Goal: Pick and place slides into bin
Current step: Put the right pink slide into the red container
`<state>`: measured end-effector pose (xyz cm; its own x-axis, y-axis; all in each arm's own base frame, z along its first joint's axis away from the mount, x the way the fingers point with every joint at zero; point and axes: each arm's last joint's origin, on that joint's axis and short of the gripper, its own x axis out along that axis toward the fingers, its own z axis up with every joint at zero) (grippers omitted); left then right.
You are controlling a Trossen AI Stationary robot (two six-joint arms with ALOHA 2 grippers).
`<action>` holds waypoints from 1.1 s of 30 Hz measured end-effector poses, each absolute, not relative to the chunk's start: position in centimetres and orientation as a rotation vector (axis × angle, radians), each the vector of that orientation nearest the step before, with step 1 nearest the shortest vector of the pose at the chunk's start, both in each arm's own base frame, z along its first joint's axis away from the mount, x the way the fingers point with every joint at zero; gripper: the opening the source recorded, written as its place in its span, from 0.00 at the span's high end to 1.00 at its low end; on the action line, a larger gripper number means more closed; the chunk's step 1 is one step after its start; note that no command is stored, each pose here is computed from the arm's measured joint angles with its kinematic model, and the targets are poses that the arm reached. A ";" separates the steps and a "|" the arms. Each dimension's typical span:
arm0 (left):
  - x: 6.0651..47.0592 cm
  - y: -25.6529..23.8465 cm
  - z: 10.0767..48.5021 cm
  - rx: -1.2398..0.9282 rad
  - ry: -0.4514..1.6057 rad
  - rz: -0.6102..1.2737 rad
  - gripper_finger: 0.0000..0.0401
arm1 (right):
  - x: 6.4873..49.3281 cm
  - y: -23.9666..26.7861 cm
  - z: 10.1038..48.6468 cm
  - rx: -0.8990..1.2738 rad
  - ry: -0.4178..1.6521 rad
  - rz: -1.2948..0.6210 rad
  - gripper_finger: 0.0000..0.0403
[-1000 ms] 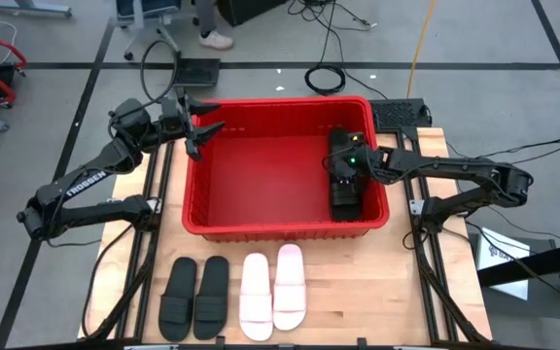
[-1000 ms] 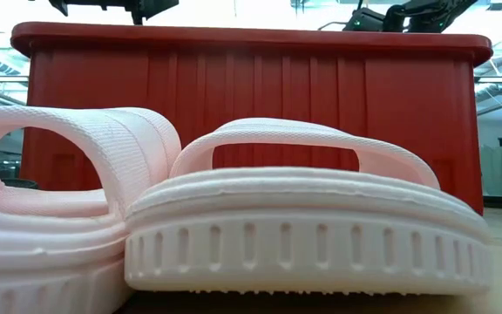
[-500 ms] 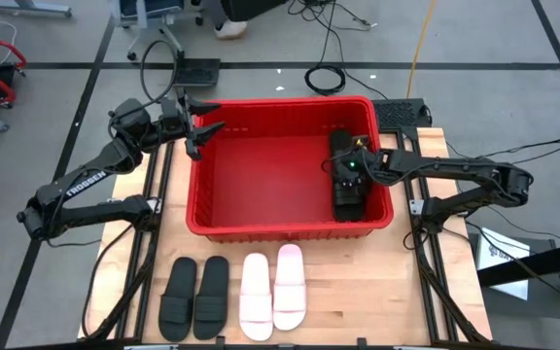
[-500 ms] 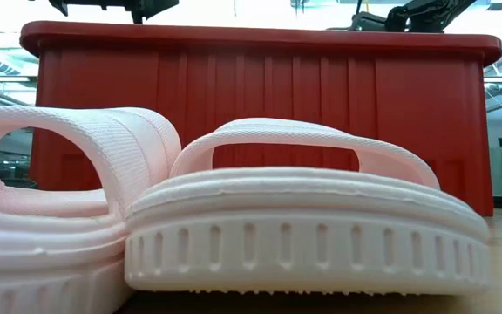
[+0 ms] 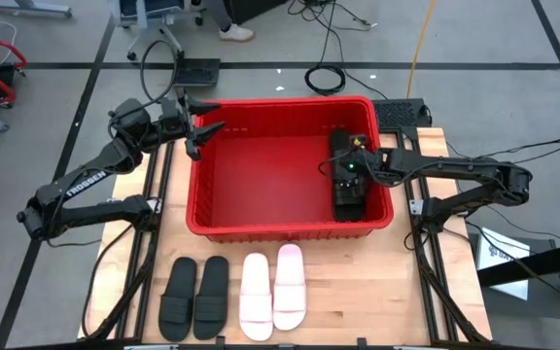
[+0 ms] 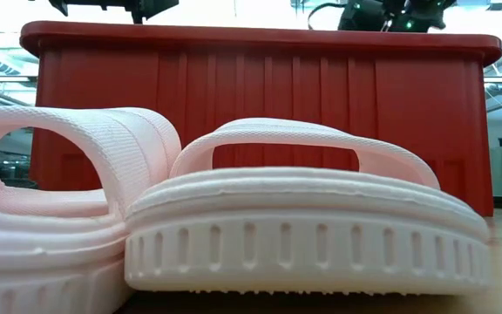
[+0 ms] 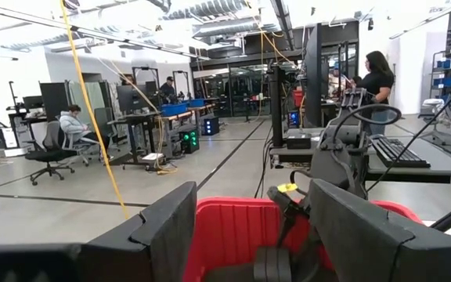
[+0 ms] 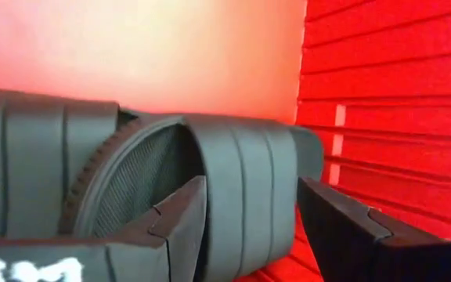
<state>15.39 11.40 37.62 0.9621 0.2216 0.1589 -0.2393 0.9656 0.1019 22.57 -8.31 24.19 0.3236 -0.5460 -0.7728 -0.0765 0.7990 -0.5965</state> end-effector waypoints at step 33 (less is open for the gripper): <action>16.6 6.8 37.5 0.113 -0.113 0.068 0.37 | 22.5 -3.9 32.0 -0.683 0.558 -0.490 0.54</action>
